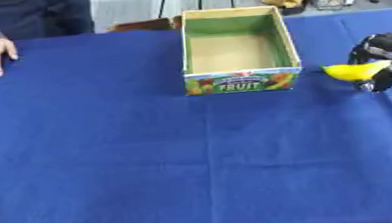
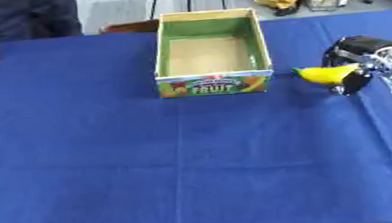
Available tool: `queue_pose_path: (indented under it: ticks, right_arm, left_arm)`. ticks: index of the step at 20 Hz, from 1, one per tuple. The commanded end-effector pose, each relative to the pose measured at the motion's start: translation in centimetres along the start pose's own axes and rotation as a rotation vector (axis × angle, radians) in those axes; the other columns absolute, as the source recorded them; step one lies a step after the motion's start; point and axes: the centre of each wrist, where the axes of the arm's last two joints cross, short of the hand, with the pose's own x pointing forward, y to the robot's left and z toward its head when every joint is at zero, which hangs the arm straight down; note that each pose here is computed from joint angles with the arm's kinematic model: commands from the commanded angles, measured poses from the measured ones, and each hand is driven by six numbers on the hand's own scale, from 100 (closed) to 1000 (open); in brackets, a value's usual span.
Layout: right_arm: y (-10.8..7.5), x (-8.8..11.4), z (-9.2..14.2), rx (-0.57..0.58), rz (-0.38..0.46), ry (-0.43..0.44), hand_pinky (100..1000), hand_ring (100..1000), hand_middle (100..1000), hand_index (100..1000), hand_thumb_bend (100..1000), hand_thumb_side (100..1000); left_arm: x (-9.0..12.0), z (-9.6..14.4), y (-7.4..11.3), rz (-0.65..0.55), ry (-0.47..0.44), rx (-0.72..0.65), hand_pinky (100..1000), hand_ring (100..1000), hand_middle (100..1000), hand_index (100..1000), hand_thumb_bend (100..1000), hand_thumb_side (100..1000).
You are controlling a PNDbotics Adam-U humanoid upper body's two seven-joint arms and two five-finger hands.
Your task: Pick up objects on the table and place them in the box.
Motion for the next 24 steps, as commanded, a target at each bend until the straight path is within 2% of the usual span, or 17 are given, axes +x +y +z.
queue_pose_path:
  ticks: [1, 12, 24]
  right_arm:
    - [-2.6, -1.3, 1.2, -0.055, 0.034, 0.026, 745, 731, 527, 646, 211, 100]
    - [-4.3, -1.0, 1.4, -0.098, 0.041, 0.015, 747, 732, 527, 646, 214, 100]
    - [-7.5, 0.4, 1.1, -0.170, 0.060, -0.026, 749, 734, 528, 648, 215, 101]
  left_arm:
    - [0.9, -0.4, 0.4, -0.024, -0.032, -0.011, 610, 697, 659, 740, 527, 773]
    - [0.8, -0.3, 0.5, -0.032, -0.026, -0.011, 610, 697, 659, 740, 529, 771]
    - [0.6, -0.1, 0.6, -0.041, -0.010, -0.027, 610, 696, 658, 739, 530, 772]
